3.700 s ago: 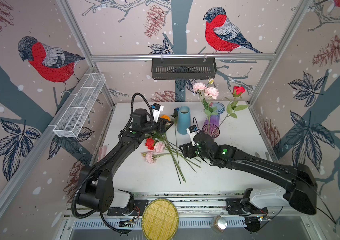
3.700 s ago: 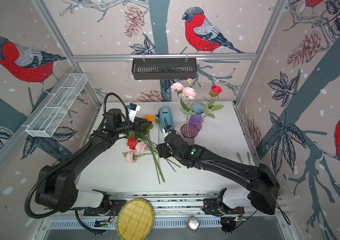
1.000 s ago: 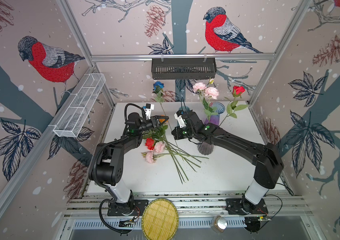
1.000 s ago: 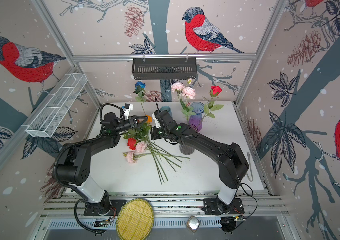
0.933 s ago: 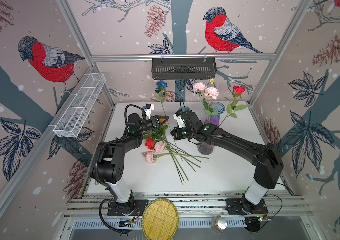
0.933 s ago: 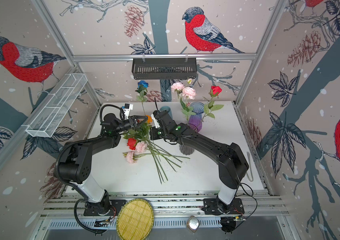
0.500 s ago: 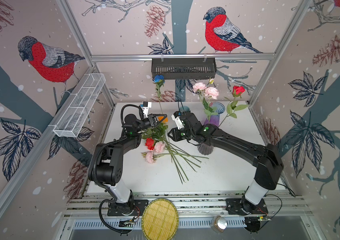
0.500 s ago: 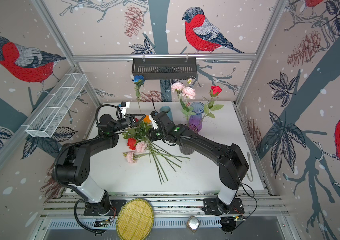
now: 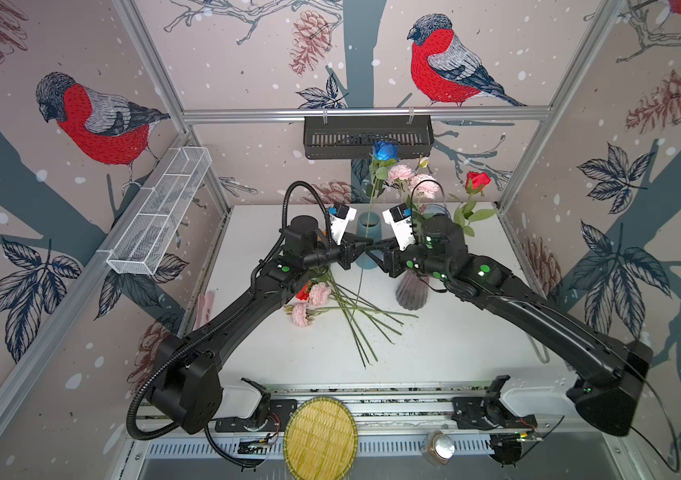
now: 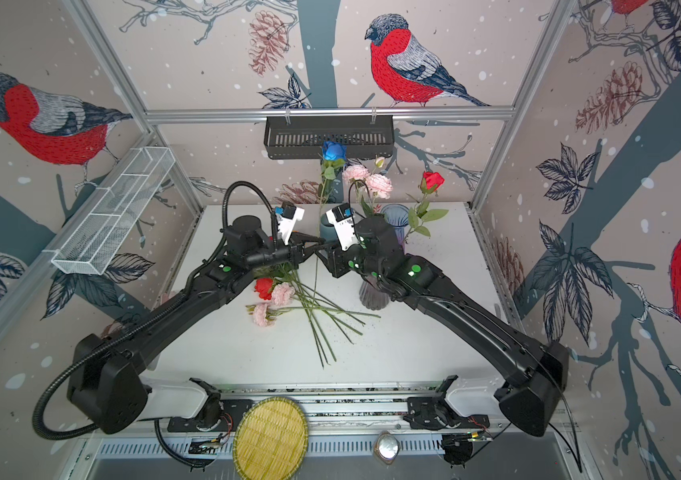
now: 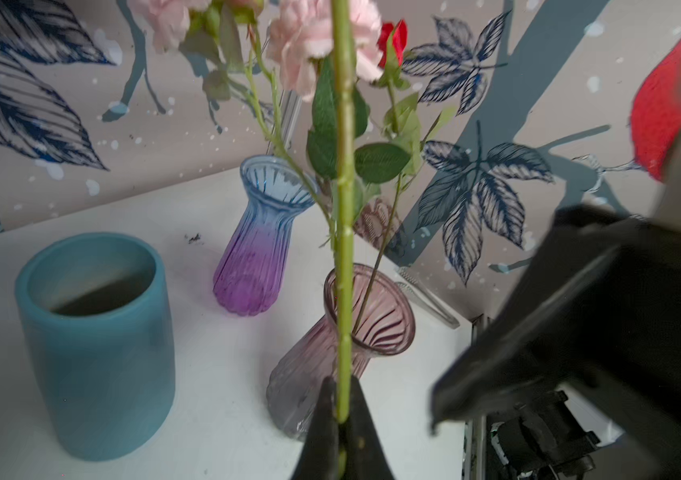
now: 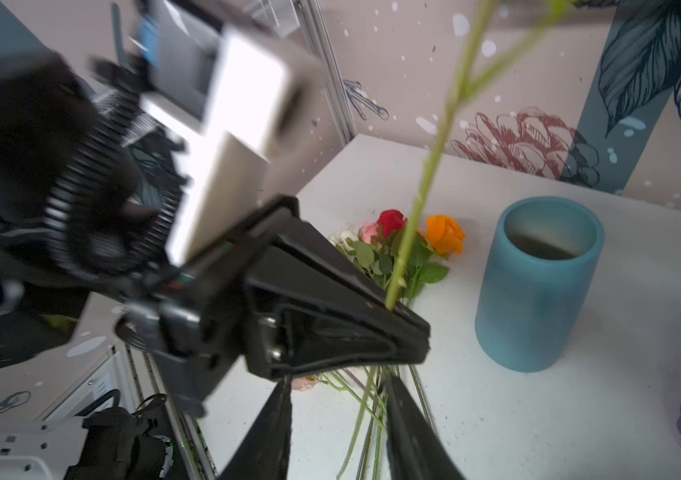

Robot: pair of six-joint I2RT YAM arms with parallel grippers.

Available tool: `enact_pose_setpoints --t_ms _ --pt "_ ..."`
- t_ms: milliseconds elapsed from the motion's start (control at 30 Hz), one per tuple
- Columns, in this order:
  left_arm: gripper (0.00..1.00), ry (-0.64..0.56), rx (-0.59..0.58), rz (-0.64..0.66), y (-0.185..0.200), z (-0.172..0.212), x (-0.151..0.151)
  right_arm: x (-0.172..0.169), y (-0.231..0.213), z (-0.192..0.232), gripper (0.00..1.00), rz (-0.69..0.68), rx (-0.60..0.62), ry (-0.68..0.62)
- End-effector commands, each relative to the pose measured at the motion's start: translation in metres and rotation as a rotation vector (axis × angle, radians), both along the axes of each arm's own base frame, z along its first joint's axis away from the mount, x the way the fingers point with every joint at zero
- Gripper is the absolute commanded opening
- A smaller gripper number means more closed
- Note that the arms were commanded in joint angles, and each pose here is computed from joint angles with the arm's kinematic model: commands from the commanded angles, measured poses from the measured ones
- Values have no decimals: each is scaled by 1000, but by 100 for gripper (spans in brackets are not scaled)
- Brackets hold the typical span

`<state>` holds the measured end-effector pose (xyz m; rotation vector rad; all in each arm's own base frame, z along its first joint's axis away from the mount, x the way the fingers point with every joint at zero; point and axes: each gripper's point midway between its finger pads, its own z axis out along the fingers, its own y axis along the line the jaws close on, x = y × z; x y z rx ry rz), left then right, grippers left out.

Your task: Arrange the flowers into the vase

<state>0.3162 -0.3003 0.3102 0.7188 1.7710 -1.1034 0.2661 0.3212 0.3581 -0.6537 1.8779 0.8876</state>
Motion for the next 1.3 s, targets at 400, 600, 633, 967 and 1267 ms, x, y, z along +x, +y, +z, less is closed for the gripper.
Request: enact_pose_setpoints --t_ms 400,600,633,967,1267 --pt "0 -79 40 -22 -11 12 -32 -9 -41 52 39 10 178 -50" --pt "0 -103 2 -82 -18 22 -43 -21 -23 54 39 159 267 42" --pt "0 -107 -3 -90 -20 24 -45 -21 -21 52 39 169 269 56" --pt "0 -147 -27 -124 -22 39 -56 -5 -14 32 39 139 232 109" --pt "12 -145 -17 -107 -21 43 -55 4 -12 41 3 137 213 91"
